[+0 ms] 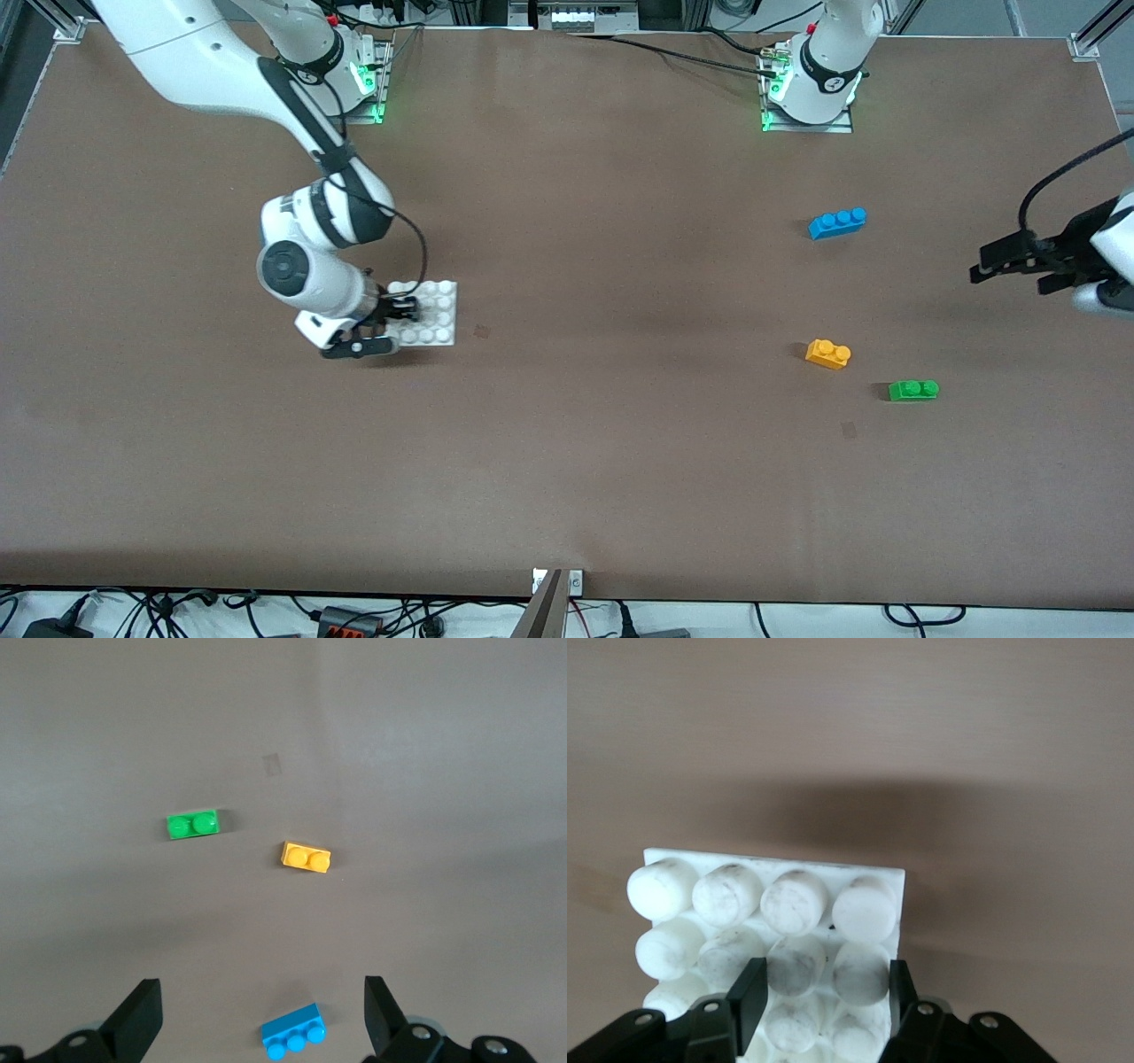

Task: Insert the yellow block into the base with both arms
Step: 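Slide the base toward the table middle while the left gripper reaches the yellow brick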

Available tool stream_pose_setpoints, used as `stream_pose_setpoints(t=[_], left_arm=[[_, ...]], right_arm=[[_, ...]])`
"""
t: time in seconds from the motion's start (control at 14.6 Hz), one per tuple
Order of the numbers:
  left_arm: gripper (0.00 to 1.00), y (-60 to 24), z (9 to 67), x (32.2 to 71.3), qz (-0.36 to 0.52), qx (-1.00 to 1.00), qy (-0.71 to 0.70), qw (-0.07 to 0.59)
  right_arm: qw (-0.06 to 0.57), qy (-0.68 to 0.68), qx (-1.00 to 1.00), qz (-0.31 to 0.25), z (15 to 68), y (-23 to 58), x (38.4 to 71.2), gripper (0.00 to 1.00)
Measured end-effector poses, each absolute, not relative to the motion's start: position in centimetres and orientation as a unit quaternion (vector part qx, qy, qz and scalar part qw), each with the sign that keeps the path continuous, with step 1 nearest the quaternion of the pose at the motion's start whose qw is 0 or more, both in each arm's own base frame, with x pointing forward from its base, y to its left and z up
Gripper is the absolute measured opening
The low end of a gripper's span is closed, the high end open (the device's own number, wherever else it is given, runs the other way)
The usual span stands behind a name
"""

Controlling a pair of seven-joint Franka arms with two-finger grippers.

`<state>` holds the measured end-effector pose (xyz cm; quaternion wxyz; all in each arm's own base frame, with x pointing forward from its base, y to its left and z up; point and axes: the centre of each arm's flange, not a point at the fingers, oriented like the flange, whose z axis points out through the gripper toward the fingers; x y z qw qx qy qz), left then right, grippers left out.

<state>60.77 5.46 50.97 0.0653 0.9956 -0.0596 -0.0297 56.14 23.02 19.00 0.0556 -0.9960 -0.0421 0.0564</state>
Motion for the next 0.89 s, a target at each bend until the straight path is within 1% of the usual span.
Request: stream_pose_setpoints(t=[0.27,0.55,0.75,0.89], left_arm=[[1.00,1.7,42.2,63.7,-0.071,0.990,-0.087,0.081],[1.00,0.8,35.2,65.2,-0.090,0.988,-0.093,0.087],[1.00,0.1,32.5,66.0,-0.085,0.987,-0.124,0.049],[1.00,-2.5,31.0,66.1,-0.086,0.984,-0.156,0.028]], right_arm=[[0.070,-0.019,-0.996,0.047,18.9,32.5,56.0,0.61],[0.093,-0.009,-0.995,0.035,18.6,40.5,55.9,0.61],[0.108,-0.028,-0.993,0.028,18.4,45.4,55.0,0.61],[0.113,-0.040,-0.992,0.025,18.4,47.6,54.1,0.61]])
